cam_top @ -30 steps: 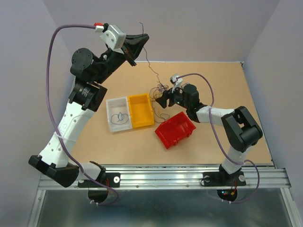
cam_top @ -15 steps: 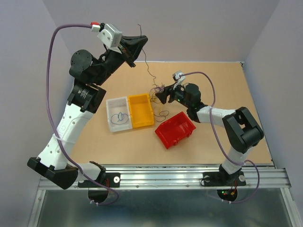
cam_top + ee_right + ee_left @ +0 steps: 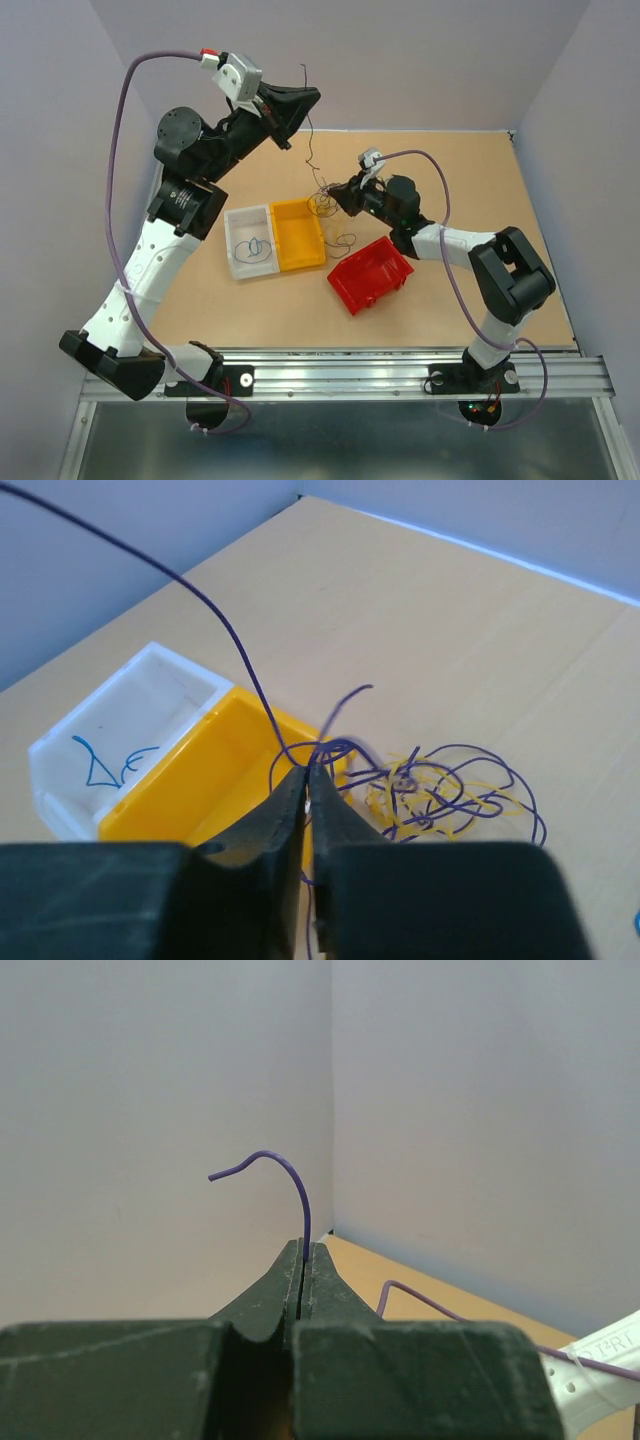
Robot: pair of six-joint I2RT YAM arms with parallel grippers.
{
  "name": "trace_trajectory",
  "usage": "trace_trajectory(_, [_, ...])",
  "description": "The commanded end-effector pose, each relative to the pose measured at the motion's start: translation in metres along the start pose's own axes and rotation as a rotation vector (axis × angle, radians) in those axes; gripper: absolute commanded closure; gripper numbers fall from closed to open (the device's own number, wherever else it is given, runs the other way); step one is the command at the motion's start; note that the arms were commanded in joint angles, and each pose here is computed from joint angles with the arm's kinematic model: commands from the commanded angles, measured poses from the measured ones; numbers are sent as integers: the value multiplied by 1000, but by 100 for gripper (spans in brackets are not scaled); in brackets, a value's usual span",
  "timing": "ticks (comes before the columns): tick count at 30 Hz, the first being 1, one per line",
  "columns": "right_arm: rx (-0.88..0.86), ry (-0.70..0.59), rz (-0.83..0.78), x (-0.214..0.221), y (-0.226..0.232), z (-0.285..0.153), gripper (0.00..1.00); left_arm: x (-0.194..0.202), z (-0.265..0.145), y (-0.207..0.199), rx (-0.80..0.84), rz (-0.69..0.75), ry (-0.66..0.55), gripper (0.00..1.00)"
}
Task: Untangle the cables
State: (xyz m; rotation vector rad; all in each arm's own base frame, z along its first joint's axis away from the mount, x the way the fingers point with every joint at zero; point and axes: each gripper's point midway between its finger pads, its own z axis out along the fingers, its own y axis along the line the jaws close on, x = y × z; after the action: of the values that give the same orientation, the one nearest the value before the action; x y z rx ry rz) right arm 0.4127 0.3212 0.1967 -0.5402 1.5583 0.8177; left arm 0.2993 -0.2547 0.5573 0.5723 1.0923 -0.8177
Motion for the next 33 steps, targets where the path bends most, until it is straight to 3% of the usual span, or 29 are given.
trace_trajectory(1, [-35, -131, -52, -51, 14, 10, 95, -19, -4, -12, 46, -10, -59, 100])
trace_trajectory(2, [-33, -133, -52, -52, 14, 9, 99, -20, -4, -13, 47, -5, -66, 100])
trace_trajectory(9, [-3, -160, -68, -65, 17, -13, 99, 4, -9, -3, 2, 9, -32, 100])
trace_trajectory(10, [2, -153, -70, -61, 16, -16, 90, 7, -12, -3, -4, 13, -27, 100])
trace_trajectory(11, [9, -161, -76, -65, 17, -21, 72, 6, -14, -2, -10, 17, -33, 100])
trace_trajectory(12, [7, -159, -85, -63, 18, -23, 51, 2, -18, -5, -7, 21, -43, 100])
trace_trajectory(13, [7, -149, -102, -59, 17, -26, 22, 8, -20, -5, -6, 18, -34, 100])
trace_trajectory(16, [-47, -155, -159, -61, 26, -28, 8, 16, -28, -12, 17, 5, -26, 100])
trace_trajectory(24, [-166, -129, -204, -49, 39, -9, 15, 24, -30, -29, 101, -47, 20, 100])
trace_trajectory(25, [-163, -120, -196, -44, 37, -6, 21, 22, -33, -30, 102, -46, 16, 100])
trace_trajectory(33, [-145, -57, -154, -10, 23, 14, 40, -15, -55, -29, 34, 43, -65, 100])
